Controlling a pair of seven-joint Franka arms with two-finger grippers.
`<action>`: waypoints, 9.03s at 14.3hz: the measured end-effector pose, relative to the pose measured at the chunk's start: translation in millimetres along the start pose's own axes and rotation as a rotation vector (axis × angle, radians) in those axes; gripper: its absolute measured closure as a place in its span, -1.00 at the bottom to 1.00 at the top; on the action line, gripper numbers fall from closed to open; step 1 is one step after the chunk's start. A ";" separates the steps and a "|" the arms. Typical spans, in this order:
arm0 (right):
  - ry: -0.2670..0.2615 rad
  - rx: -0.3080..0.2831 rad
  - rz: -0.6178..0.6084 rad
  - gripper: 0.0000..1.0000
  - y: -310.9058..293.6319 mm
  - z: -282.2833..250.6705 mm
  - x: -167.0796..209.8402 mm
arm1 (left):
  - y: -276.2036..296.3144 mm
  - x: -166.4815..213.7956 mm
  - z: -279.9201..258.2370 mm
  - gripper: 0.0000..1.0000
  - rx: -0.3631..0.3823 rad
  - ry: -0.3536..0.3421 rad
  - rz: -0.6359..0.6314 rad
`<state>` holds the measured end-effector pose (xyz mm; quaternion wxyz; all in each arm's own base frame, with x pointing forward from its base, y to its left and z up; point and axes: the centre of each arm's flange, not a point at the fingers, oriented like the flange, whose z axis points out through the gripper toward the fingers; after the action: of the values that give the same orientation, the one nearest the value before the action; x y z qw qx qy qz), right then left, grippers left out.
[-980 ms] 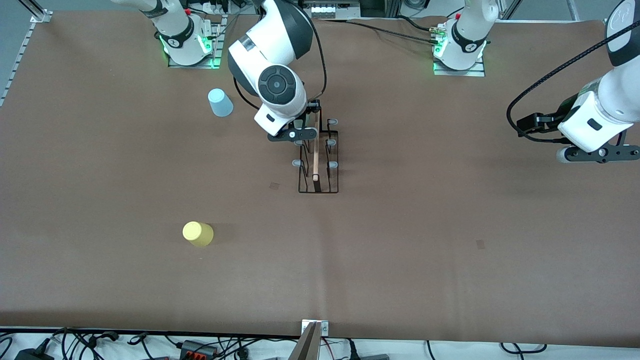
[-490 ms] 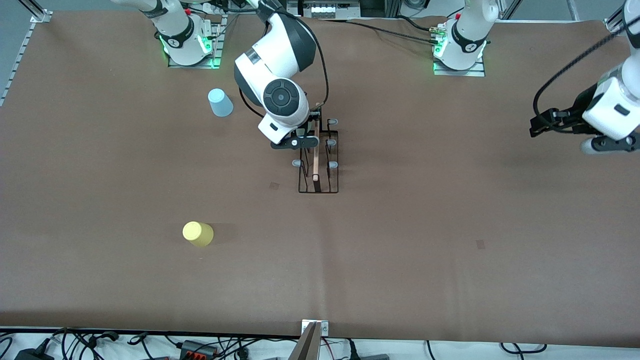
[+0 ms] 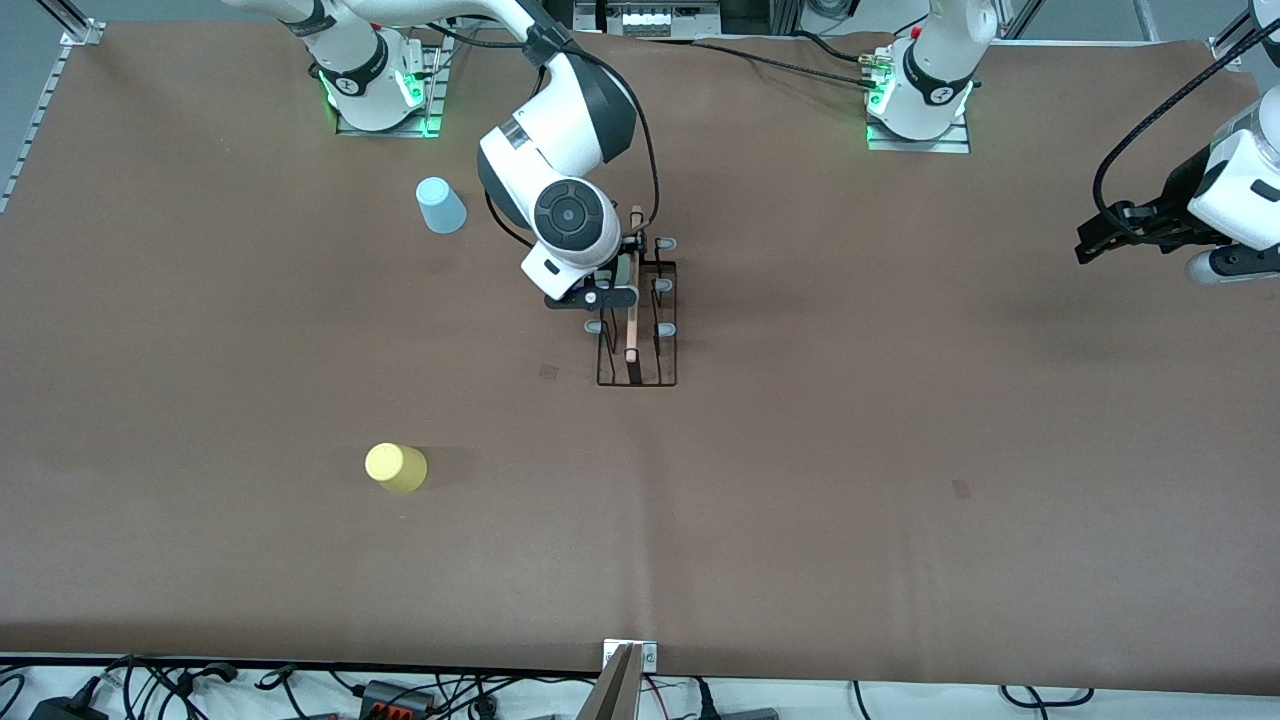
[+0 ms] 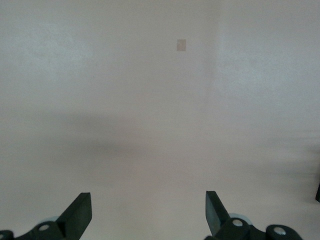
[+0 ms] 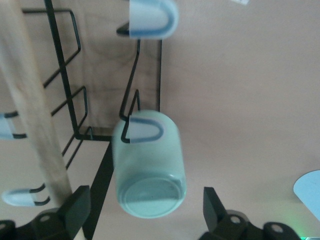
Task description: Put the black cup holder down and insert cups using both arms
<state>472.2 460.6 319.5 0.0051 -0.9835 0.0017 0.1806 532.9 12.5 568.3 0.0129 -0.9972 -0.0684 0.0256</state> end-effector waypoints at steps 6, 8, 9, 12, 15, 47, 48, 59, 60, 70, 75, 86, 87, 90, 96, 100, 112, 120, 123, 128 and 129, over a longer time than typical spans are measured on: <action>0.202 0.044 0.222 -1.00 108.9 -114.0 55.4 | 15.4 -1.6 -1.1 -1.00 0.002 0.005 0.028; 0.250 0.007 0.322 -1.00 170.0 -113.9 98.8 | 16.9 -3.0 -1.9 -1.00 0.003 0.002 0.031; 0.272 0.004 0.360 -1.00 196.0 -107.2 122.3 | 16.8 -4.2 -2.9 -1.00 0.003 0.000 0.030; 0.322 -0.007 0.344 -1.00 252.3 -84.3 185.1 | 16.7 -6.5 -5.7 -1.00 0.004 0.000 0.030; 0.330 -0.033 0.251 -1.00 301.4 -69.0 229.4 | 17.2 -6.6 -7.2 -1.00 0.002 0.002 0.031; 0.285 0.069 -0.096 -0.31 169.4 -182.1 147.1 | 20.5 -8.6 -9.1 -1.00 -0.006 -0.010 0.035; 0.282 0.068 -0.102 -0.31 142.8 -183.7 130.6 | 20.5 -8.6 -9.1 -1.00 -0.006 -0.010 0.035; 0.166 0.071 -0.041 -0.31 33.5 -113.6 89.2 | 20.5 -8.4 -11.2 -1.00 -0.007 -0.006 0.035; 0.159 0.072 -0.041 -0.31 32.2 -108.9 90.6 | 20.5 -8.5 -11.2 -1.00 -0.007 -0.006 0.035; 0.142 0.054 -0.048 -0.31 20.1 -78.2 91.8 | 20.1 -8.6 -11.1 -1.00 -0.007 -0.008 0.034; 0.162 0.058 -0.060 -0.31 7.5 -62.4 93.7 | 17.8 -8.6 -10.8 -1.00 -0.007 -0.011 0.030; 0.167 0.041 -0.017 -0.98 6.7 -43.3 102.9 | 16.9 -9.5 -9.9 -1.00 -0.005 -0.021 0.028; 0.182 0.039 -0.012 -0.98 7.1 -49.2 102.2 | 16.9 -9.5 -9.9 -1.00 -0.005 -0.021 0.028; 0.298 0.002 -0.009 -1.00 23.9 -106.5 93.7 | 16.8 -9.6 -10.1 -1.00 -0.005 -0.021 0.028; 0.415 -0.035 0.078 -1.00 127.7 -228.4 79.2 | 16.7 -9.6 -10.3 -1.00 -0.005 -0.022 0.028; 0.438 -0.066 0.071 -1.00 185.0 -260.6 83.1 | 16.7 -9.6 -10.3 -1.00 -0.005 -0.022 0.028; 0.435 0.068 0.100 -1.00 455.8 -312.2 89.1 | 14.8 -9.3 -10.3 -1.00 -0.006 -0.022 0.024; 0.419 0.028 0.063 -1.00 478.4 -313.4 53.0 | 13.6 -9.2 -10.3 -1.00 -0.006 -0.022 0.022; 0.417 0.022 0.063 -1.00 478.8 -313.2 47.1 | 11.9 -8.9 -9.6 -1.00 -0.006 -0.025 0.019; 0.423 0.017 0.049 -1.00 478.3 -315.8 44.4 | 10.1 -8.6 -9.3 -1.00 -0.006 -0.026 0.016; 0.424 0.016 0.045 -1.00 476.3 -315.9 44.5 | 10.1 -8.6 -9.3 -1.00 -0.006 -0.026 0.016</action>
<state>623.6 -19.1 594.5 0.0085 -0.9992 0.0262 -0.0303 526.2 1.1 577.7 0.0086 -0.9974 -0.0608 0.0386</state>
